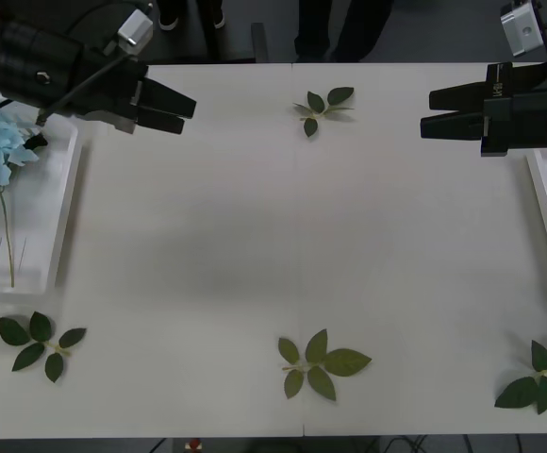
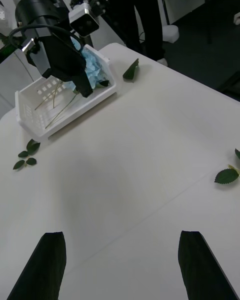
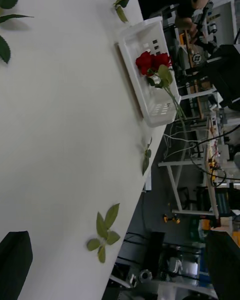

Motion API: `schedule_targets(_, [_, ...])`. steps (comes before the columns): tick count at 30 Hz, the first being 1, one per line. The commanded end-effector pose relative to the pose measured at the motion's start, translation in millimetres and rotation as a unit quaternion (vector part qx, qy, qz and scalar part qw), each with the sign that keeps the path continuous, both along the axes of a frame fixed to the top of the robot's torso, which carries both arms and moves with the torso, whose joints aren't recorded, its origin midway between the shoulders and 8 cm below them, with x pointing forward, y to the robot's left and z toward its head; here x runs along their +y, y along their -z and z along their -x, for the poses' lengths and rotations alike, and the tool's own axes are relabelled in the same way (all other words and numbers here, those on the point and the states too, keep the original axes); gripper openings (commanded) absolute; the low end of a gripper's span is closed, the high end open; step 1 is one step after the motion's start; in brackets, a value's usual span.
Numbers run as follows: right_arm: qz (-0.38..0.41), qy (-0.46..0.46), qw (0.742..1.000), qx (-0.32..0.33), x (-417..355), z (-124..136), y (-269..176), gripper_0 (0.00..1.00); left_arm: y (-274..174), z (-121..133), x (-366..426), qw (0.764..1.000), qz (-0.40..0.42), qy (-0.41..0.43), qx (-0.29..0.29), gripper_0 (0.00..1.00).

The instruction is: Place the red flowers into the right box and the blue flowers into the left box. If a person shows an open palm, hand one flower to the person first, then continue sorting.

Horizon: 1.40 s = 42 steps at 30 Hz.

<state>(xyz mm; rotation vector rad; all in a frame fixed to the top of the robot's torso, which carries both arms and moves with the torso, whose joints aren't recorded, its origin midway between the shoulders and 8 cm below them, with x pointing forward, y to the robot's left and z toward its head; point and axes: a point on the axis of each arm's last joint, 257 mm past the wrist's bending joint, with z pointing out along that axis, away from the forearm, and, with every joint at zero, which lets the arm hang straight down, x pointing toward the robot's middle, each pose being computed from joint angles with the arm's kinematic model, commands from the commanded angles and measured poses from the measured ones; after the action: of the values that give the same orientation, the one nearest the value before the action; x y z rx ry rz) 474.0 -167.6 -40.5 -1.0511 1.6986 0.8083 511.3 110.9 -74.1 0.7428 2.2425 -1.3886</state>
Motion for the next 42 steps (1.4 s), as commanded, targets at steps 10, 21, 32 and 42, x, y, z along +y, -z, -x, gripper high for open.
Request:
schedule_targets(10, [0.006,-0.005,0.999,-0.038,0.6,-0.6,-16.6,0.65,87.6,-1.3,-52.7,0.986,-0.087,-0.02,-0.14,1.0])
schedule_targets(21, [0.005,-0.003,0.999,-0.04,0.2,-1.8,-17.1,0.65,128.4,-4.1,-88.5,0.916,-0.157,0.067,-0.364,1.0])
schedule_targets(32, [0.003,-0.001,0.999,-0.043,0.3,-3.0,-18.7,0.65,135.9,4.6,-89.3,0.894,-0.143,0.097,-0.413,1.0])
schedule_targets(42, [0.004,0.0,0.999,-0.043,0.1,-3.2,-18.5,0.65,60.9,34.3,-117.2,0.943,0.047,0.033,-0.327,1.0])
